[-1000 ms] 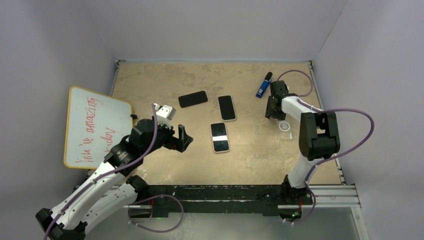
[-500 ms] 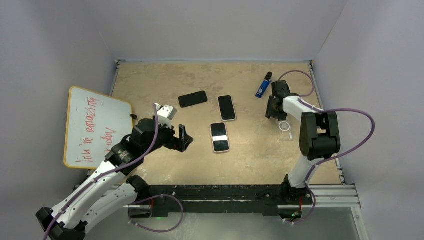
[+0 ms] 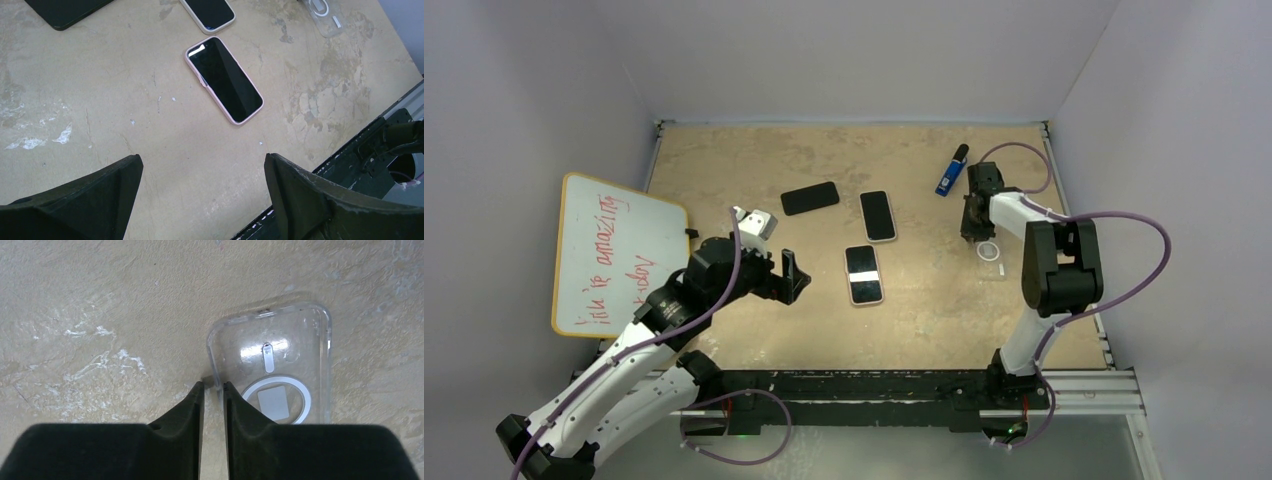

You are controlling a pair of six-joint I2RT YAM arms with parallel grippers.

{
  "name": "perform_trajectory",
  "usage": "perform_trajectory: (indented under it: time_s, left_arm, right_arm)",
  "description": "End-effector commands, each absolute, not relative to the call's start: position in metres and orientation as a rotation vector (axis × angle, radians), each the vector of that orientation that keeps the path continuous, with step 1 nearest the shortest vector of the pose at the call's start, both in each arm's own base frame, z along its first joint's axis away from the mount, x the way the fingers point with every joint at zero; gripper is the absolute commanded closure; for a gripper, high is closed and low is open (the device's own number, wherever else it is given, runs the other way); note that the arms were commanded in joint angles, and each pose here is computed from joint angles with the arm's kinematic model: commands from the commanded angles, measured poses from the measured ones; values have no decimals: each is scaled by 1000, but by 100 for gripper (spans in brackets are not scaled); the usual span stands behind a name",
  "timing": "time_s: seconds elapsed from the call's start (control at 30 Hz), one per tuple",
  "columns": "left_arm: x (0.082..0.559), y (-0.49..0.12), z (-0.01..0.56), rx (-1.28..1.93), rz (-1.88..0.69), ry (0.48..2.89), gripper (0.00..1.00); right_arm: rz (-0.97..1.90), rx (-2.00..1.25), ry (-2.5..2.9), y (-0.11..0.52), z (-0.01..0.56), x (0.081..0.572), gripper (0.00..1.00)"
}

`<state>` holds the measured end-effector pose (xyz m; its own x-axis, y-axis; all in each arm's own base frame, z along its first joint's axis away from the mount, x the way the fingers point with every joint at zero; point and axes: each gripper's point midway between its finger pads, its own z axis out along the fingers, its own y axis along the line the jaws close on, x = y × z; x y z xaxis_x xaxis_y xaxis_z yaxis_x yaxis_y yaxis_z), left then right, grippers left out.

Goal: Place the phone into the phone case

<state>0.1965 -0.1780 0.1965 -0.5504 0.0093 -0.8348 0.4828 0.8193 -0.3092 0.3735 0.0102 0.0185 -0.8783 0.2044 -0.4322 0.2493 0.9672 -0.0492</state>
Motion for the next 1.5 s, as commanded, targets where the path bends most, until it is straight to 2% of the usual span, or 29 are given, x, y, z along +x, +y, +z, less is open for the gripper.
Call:
perform_trajectory:
  time_s: [0.0, 0.1, 0.23, 0.43, 0.7, 1.0, 1.17, 1.33, 1.47]
  left_arm:
    - [201, -181, 213, 352, -671, 2021, 3]
    - [202, -182, 209, 351, -666, 2036, 3]
    - [202, -182, 206, 349, -661, 2054, 3]
    - [205, -178, 205, 329, -633, 2060, 3]
    - [209, -170, 204, 278, -583, 2070, 3]
    - [209, -148, 224, 182, -515, 2023, 4]
    - [206, -140, 236, 158, -516, 1960, 4]
    - [204, -135, 240, 135, -518, 1935, 4]
    - [205, -132, 240, 120, -505, 1932, 3]
  right_arm:
    - [-112, 325, 2685, 12, 25, 370, 85]
    - [-41, 333, 2651, 21, 37, 372, 100]
    - [138, 295, 2640, 54, 49, 364, 100]
    - [252, 228, 2671, 106, 62, 339, 100]
    - [494, 36, 2730, 213, 64, 280, 100]
    - [1050, -101, 2628, 348, 103, 222, 100]
    - [1226, -51, 2563, 392, 116, 226, 100]
    - [1201, -42, 2565, 419, 99, 246, 100]
    - [1065, -37, 2601, 425, 74, 263, 100]
